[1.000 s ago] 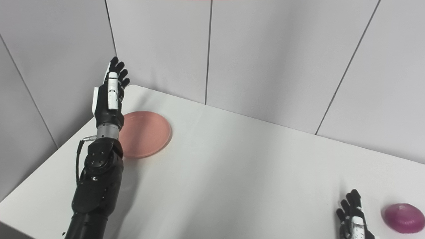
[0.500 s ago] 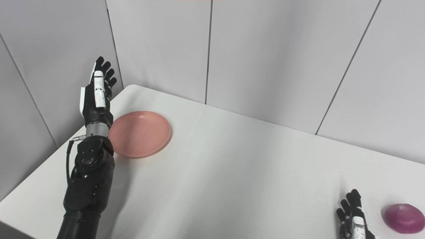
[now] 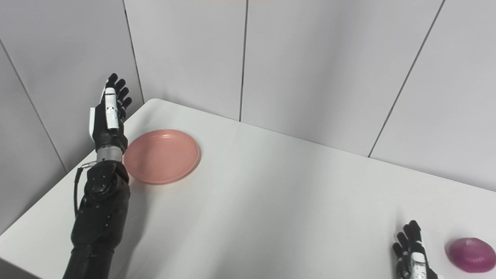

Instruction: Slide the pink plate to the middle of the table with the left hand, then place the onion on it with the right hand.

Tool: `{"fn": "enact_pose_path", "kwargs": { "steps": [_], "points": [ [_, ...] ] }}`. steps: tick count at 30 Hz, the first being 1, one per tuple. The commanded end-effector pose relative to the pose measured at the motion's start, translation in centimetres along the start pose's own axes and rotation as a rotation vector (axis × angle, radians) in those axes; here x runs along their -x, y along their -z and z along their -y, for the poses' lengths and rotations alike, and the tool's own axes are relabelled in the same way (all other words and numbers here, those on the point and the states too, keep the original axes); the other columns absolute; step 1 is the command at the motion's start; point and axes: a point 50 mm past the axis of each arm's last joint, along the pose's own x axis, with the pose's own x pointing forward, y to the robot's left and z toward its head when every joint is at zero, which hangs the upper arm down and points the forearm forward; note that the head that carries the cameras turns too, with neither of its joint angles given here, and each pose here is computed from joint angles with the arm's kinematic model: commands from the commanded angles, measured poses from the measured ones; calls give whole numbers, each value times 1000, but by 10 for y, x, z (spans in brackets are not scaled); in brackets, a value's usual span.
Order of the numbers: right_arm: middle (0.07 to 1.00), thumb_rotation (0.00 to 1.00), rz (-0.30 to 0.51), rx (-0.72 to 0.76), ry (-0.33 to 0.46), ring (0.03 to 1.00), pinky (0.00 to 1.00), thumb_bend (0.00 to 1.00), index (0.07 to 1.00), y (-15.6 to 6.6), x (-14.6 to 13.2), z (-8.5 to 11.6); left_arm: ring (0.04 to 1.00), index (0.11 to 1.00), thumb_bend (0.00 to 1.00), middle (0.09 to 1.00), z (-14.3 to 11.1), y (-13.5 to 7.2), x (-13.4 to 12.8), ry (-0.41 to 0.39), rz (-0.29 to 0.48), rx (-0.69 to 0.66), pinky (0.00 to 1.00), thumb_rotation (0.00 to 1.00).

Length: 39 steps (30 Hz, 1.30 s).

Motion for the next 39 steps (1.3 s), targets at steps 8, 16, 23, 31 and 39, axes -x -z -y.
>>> {"fn": "enact_pose_path", "kwargs": {
  "steps": [8,16,23,31,39],
  "points": [
    [1000,978,-15,10,14,1000,1000,564,1000,7,1,5,920,901,432,923,-2,-20,-18,-4,92,1,900,1000],
    [1000,971,-11,5,11,1000,1000,587,1000,6,2,5,921,899,436,918,-4,-18,-18,-25,86,3,916,1000],
    [1000,962,-13,8,14,1000,1000,592,1000,5,2,6,921,900,430,916,-7,-16,-19,-38,77,3,920,1000],
    [978,986,-37,17,66,970,1000,397,953,5,2,5,913,887,418,905,-11,-13,-19,-39,58,-13,922,1000],
    [982,984,-38,14,67,977,1000,395,959,5,2,7,914,894,418,916,-14,-4,-20,-27,35,-16,912,1000]
  ]
}}
